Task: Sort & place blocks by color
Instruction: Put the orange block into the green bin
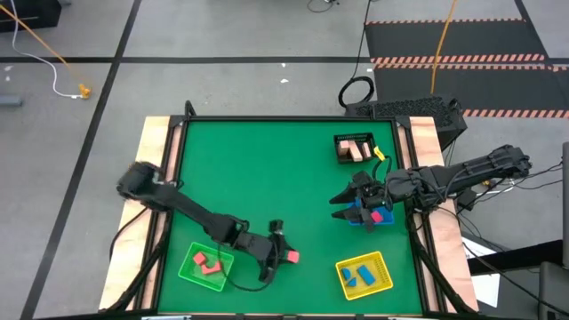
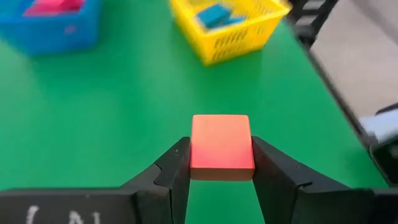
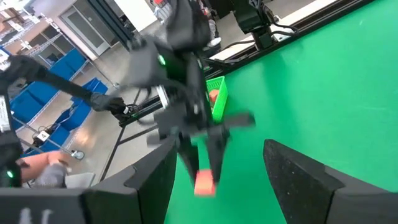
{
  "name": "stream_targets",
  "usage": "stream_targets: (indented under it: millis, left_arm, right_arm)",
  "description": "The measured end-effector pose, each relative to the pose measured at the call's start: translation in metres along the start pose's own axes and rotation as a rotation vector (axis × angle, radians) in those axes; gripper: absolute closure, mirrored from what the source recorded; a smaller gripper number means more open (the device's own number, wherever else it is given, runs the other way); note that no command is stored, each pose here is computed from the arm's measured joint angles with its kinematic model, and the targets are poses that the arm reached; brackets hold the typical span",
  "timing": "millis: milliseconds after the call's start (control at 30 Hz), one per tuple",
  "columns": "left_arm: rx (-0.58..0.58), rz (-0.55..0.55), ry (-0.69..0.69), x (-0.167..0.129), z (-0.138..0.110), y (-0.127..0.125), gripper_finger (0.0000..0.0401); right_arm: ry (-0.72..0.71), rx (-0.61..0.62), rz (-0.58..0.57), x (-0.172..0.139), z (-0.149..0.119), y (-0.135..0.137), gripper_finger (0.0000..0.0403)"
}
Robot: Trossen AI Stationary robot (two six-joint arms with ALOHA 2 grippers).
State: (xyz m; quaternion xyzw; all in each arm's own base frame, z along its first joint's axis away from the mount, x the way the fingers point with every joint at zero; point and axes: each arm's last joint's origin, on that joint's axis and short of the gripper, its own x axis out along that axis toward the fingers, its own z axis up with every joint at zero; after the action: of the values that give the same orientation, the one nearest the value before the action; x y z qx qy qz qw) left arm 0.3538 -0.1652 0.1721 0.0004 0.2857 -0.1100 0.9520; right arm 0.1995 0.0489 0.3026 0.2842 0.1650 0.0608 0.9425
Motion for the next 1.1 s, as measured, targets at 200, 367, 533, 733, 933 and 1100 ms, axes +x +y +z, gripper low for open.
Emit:
stream_targets:
  millis: [200,367,533,733,933,1100]
  left_arm:
    - [-0.038,0.106,0.182,-0.073,0.010,-0.014,0.0264]
    - [-0.127,0.156,0.280,-0.130,0.005,-0.033,0.0263]
    - [-0.183,0.208,0.321,-0.174,-0.010,-0.056,0.0249]
    - [-0.301,0.222,0.397,-0.200,-0.033,-0.081,0.0261]
    - [-0.350,0.226,0.437,-0.204,-0.053,-0.097,0.0250]
    - [-0.382,0.205,0.442,-0.191,-0.084,-0.095,0.0247]
  right_arm:
    - [0.000,0.000,0.000,0.000,0.000,0.000,0.0172]
    - [0.000,0.000,0.000,0.000,0.000,0.000,0.0172]
    - [0.000,0.000,0.000,0.000,0.000,0.000,0.0172]
    - [0.000,0.000,0.000,0.000,0.000,0.000,0.0172]
    - [0.000,0.000,0.000,0.000,0.000,0.000,0.0172]
    - [0.000,0.000,0.000,0.000,0.000,0.000,0.0172]
